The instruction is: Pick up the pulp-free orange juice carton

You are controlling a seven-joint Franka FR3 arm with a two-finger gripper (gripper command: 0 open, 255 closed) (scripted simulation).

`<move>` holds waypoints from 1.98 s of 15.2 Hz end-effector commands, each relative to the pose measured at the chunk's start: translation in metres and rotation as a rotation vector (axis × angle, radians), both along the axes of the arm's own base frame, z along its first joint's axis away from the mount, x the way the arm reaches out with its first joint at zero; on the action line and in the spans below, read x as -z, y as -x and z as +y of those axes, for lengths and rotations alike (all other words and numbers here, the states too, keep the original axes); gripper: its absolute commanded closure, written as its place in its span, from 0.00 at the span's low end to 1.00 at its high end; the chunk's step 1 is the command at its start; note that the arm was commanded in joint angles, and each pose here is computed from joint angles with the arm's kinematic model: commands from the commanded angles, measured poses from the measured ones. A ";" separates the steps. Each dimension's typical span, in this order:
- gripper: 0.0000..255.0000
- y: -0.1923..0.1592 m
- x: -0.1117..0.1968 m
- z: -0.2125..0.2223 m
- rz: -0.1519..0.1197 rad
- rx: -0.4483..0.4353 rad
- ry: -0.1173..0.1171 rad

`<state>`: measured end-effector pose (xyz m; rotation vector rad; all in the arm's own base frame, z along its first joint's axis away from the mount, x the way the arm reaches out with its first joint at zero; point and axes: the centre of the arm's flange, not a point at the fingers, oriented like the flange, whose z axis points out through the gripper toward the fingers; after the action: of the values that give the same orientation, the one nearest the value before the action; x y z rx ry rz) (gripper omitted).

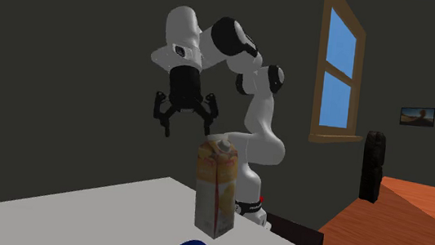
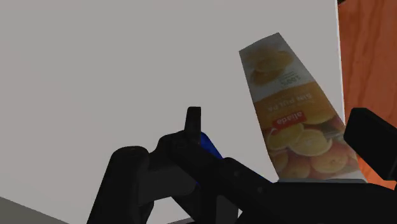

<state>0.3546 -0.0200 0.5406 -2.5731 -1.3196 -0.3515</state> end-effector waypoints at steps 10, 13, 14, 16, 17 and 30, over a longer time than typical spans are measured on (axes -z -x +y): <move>0.00 -0.002 0.044 0.060 -0.025 -0.278 -0.025; 1.00 -0.002 0.043 0.060 -0.025 -0.278 -0.025; 1.00 -0.002 0.044 0.060 -0.025 -0.278 -0.025; 1.00 -0.002 0.044 0.060 -0.025 -0.278 -0.025; 1.00 -0.002 0.044 0.060 -0.025 -0.278 -0.025; 1.00 -0.002 -0.009 0.060 -0.025 -0.278 -0.025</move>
<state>0.3556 0.0405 0.5443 -2.3289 -1.6426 -0.3451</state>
